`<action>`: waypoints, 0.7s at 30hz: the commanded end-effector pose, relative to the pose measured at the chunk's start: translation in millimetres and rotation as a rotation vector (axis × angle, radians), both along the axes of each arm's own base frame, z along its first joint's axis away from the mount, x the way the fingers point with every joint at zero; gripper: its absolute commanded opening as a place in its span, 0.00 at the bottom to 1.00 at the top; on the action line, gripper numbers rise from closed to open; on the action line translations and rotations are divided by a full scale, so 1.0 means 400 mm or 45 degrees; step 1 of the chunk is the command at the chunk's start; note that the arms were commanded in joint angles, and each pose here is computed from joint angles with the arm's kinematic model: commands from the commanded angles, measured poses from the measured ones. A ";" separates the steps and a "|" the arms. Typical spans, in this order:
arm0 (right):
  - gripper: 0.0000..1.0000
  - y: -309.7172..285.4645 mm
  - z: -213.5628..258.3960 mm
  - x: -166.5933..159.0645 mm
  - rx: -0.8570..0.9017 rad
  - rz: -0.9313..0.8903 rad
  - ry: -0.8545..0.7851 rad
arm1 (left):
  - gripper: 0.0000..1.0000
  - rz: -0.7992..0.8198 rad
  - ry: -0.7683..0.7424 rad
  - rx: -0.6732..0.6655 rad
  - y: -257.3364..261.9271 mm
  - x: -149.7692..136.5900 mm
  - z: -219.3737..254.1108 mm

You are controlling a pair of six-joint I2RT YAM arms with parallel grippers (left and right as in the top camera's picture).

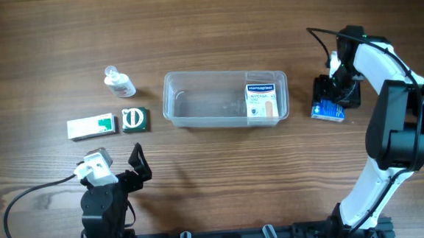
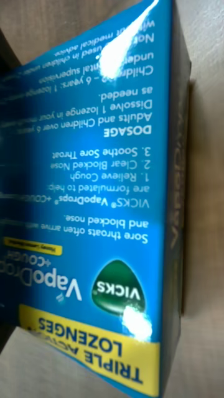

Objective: Pack container
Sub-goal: 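Lift the Vicks box and carry it over the container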

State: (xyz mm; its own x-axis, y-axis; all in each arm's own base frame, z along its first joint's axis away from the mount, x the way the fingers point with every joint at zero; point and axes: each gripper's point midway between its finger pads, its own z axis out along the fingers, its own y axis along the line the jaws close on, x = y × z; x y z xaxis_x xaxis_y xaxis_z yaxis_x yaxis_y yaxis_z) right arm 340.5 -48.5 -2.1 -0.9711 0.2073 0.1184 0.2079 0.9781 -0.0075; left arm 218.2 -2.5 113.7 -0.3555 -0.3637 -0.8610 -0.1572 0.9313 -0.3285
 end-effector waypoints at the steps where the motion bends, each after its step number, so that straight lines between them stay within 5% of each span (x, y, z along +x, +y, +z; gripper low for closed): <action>1: 0.60 0.041 -0.002 -0.028 0.091 -0.106 0.058 | 1.00 -0.009 -0.012 0.019 0.001 0.001 0.003; 10: 0.49 0.104 0.228 -0.011 0.262 -0.131 -0.203 | 1.00 -0.010 -0.012 0.019 0.001 0.001 0.003; 21: 0.47 0.279 0.657 -0.094 0.348 -0.033 -0.877 | 1.00 -0.009 -0.012 0.019 0.001 0.001 0.003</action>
State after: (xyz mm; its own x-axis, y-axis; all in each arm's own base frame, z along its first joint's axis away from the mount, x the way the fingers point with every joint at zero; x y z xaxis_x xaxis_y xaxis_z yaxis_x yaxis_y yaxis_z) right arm 311.2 26.5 221.7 -0.8913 0.2574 -0.3733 0.1519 0.9452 0.2890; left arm 218.3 -2.5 113.8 -0.3552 -0.3637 -0.8611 -0.1570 0.9313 -0.3286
